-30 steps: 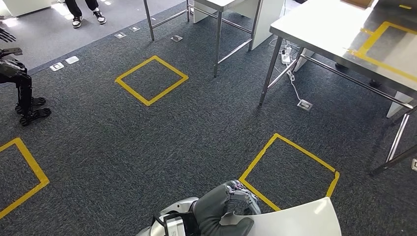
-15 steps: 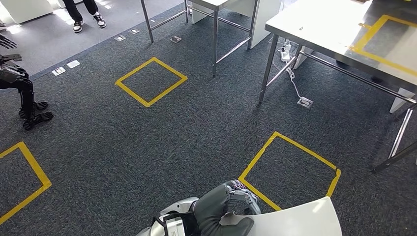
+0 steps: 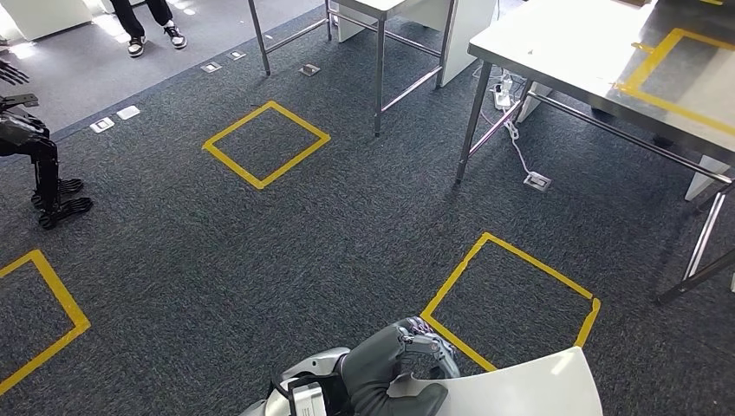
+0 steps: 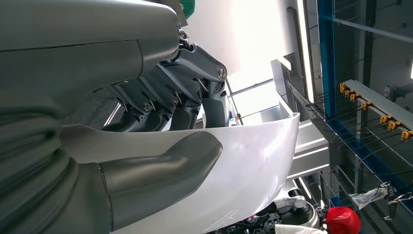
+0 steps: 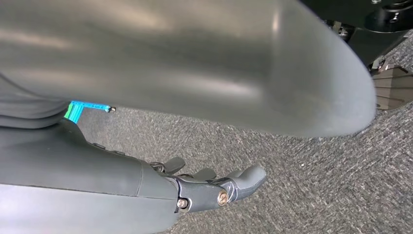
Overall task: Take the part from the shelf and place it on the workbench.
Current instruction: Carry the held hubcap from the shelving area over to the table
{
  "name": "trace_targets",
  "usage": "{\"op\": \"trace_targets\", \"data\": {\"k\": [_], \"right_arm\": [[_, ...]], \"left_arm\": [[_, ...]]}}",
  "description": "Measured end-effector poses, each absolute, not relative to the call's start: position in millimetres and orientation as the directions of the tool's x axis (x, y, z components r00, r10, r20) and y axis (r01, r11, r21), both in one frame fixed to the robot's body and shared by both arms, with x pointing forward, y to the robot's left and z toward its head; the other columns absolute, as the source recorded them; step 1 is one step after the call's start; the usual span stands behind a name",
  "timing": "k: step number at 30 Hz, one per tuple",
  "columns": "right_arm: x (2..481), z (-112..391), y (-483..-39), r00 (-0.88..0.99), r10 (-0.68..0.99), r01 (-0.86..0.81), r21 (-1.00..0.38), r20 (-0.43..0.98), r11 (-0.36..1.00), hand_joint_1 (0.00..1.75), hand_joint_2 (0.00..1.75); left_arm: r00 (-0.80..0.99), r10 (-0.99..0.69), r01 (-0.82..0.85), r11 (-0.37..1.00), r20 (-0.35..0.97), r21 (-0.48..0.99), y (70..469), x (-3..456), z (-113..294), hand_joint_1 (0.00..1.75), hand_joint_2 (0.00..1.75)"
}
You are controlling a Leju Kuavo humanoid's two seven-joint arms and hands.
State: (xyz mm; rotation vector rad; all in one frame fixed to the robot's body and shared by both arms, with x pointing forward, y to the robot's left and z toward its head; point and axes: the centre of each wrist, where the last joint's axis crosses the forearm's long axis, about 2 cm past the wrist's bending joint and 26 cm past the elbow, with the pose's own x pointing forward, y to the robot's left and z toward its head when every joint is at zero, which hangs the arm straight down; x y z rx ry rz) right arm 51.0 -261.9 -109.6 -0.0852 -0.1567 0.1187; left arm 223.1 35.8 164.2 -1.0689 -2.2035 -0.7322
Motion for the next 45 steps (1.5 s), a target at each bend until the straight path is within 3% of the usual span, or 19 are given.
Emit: {"op": "trace_targets", "data": {"k": [45], "right_arm": [[51.0, -109.6, -261.9, 0.981, 0.124, -0.111, -0.094, 0.15, 0.989, 0.0, 0.0]], "left_arm": [[-0.513, 0.502, 0.819, 0.529, 0.696, 0.222, 35.9, 223.2, 164.1, 1.75, 1.75]]}}
